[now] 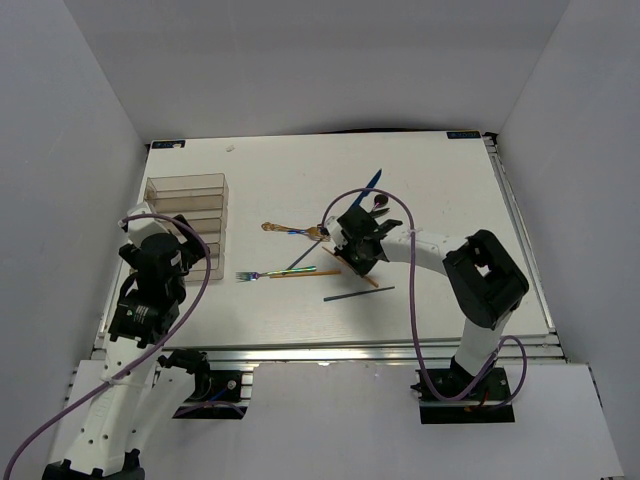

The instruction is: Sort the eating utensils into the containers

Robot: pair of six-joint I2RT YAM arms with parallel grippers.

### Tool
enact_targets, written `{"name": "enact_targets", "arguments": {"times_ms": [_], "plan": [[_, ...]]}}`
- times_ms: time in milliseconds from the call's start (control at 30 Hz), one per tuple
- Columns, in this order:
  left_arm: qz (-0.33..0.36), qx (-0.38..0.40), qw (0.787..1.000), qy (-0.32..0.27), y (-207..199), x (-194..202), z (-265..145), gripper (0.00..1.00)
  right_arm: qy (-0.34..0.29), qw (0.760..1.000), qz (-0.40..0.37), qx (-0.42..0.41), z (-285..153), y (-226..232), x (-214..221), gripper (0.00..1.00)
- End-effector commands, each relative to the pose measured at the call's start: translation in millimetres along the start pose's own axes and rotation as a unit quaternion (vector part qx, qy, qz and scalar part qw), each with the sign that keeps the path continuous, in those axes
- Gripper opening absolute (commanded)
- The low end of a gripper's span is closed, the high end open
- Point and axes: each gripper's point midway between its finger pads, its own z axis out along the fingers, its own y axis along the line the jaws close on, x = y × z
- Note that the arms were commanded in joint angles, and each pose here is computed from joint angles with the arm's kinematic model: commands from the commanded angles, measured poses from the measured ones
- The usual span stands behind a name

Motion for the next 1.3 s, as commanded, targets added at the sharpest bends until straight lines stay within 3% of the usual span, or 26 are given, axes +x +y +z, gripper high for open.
{"name": "enact_targets", "arguments": {"times_ms": [0, 100, 233, 267, 300, 367, 400, 467, 500, 700, 933, 1167, 1233, 1267], "plan": [[-0.003, 0.003, 1.0, -0.008, -0.7, -4.5, -0.3, 0.98, 0.022, 0.999, -0.013, 0.027, -3.2, -9.3, 15.6, 0.0], [0.0, 0.016, 1.0, -0.001, -7.0, -4.6, 0.0, 0.98, -0.021, 0.999, -0.01, 0.031, -28.7, -11.5, -6.6, 0.0], [-0.017, 0.152, 0.987, 0.047, -63.4, -1.9, -10.6, 0.98, -0.108, 0.994, 0.001, -0.001, -71.7, 0.0, -43.2, 0.0], [-0.026, 0.245, 0.965, 0.09, -96.5, 11.8, -24.0, 0.98, -0.146, 0.988, 0.009, -0.041, -87.6, 15.0, -56.7, 0.0], [-0.049, 0.311, 0.945, 0.094, -124.9, 7.9, -29.1, 0.98, -0.164, 0.985, 0.016, -0.058, -93.9, 21.6, -62.8, 0.0], [-0.109, 0.391, 0.903, 0.143, -157.0, 31.0, -41.8, 0.98, -0.211, 0.97, 0.043, -0.113, -110.7, 40.5, -83.5, 0.0], [-0.129, 0.45, 0.875, 0.124, -178.2, 17.5, -55.2, 0.98, -0.223, 0.965, 0.055, -0.127, -115.6, 44.7, -90.0, 0.0], [-0.151, 0.475, 0.855, 0.14, -195.1, 24.4, -67.1, 0.98, -0.256, 0.952, 0.092, -0.137, -125.4, 46.4, -108.9, 0.0], [-0.153, 0.483, 0.851, 0.14, -200.7, 24.8, -70.3, 0.98, -0.266, 0.944, 0.131, -0.147, -131.6, 48.4, -116.5, 0.0], [-0.148, 0.494, 0.844, 0.151, -228.9, 36.5, -70.8, 0.98, -0.335, 0.902, 0.124, -0.241, -173.3, 81.9, -151.0, 0.0], [-0.141, 0.466, 0.856, 0.174, -231.8, 61.8, -54.6, 0.91, -0.339, 0.892, 0.104, -0.281, -193.5, 102.2, -163.3, 0.0], [-0.137, 0.446, 0.867, 0.177, -236.1, 66.5, -41.3, 0.69, -0.337, 0.887, 0.085, -0.306, -197.7, 119.8, -165.1, 0.0], [-0.136, 0.446, 0.866, 0.18, -239.3, 66.7, -39.8, 0.29, -0.335, 0.888, 0.087, -0.304, -195.5, 119.7, -166.4, 0.0], [-0.137, 0.437, 0.871, 0.179, -239.1, 64.9, -37.1, 0.0, -0.337, 0.888, 0.091, -0.298, -194.1, 117.4, -168.4, 0.0]]}}
